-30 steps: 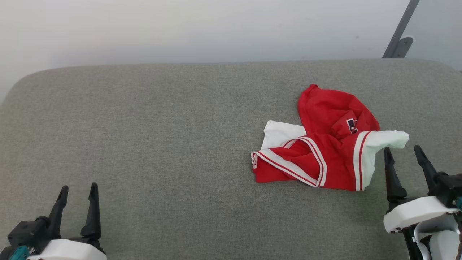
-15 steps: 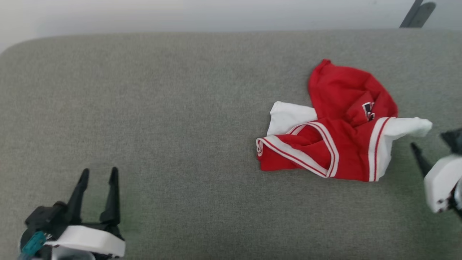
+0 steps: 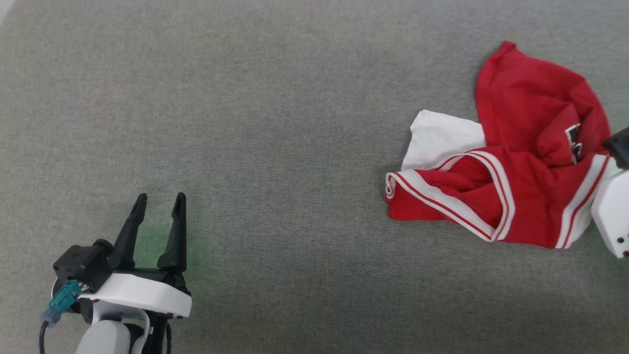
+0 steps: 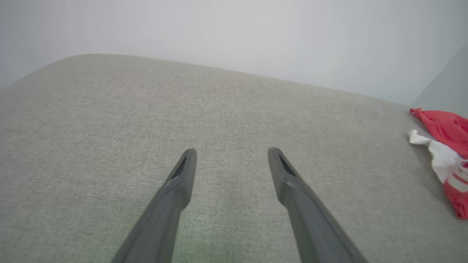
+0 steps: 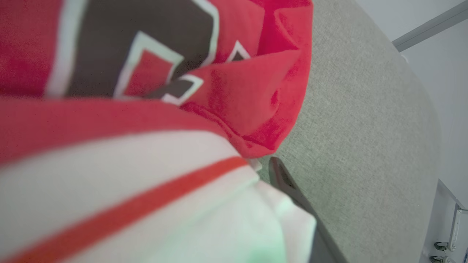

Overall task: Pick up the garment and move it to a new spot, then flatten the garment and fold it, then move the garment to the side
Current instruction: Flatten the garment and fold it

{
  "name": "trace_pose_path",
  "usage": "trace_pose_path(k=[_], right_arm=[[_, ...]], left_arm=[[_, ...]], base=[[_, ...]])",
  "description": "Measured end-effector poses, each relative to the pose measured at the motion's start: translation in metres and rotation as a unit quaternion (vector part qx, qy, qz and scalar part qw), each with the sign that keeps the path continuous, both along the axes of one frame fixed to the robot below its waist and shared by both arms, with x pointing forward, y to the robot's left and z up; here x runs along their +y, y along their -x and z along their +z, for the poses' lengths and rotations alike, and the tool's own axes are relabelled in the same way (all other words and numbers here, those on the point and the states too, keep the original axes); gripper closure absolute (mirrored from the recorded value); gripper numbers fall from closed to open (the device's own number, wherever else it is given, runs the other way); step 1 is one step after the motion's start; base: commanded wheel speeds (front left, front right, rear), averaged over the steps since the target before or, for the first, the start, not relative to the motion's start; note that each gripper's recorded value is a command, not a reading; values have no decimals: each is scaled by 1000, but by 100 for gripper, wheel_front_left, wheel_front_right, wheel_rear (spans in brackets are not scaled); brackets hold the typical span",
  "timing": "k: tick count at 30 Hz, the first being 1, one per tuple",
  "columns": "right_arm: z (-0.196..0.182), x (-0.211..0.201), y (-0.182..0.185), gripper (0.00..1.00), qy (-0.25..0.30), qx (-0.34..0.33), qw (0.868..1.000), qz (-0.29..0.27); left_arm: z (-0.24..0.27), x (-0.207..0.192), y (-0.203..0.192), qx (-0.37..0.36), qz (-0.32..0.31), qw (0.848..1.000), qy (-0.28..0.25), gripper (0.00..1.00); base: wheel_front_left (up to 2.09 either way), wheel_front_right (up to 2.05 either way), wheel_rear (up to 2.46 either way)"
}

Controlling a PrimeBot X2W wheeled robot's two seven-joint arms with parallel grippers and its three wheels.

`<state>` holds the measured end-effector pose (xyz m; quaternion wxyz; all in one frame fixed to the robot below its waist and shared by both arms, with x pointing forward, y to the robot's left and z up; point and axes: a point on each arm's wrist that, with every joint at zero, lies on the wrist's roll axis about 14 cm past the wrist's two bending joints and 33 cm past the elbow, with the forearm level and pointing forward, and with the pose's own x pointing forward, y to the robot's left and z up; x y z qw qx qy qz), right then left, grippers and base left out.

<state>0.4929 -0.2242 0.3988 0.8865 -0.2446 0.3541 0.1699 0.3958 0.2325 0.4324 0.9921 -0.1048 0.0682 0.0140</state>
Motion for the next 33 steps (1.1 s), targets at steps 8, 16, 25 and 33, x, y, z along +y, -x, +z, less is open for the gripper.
trace_pose_path(k=[8,16,25,33], right_arm=[[-3,-9,2,100,-7,3,1000,-12],[6,-72,40,100,25,50,994,-97],[-5,-138,82,100,50,145,960,-235],[-14,-129,74,0,29,116,959,-255]], left_arm=[[-6,1,-2,8,1,1000,0,0],[-2,-23,-19,-5,-45,999,1,0],[-8,-49,-39,-5,-92,996,3,0],[-7,-58,-49,-7,-131,991,-14,0]], base=[[0,0,0],[0,0,0],[0,0,0],[0,0,0]])
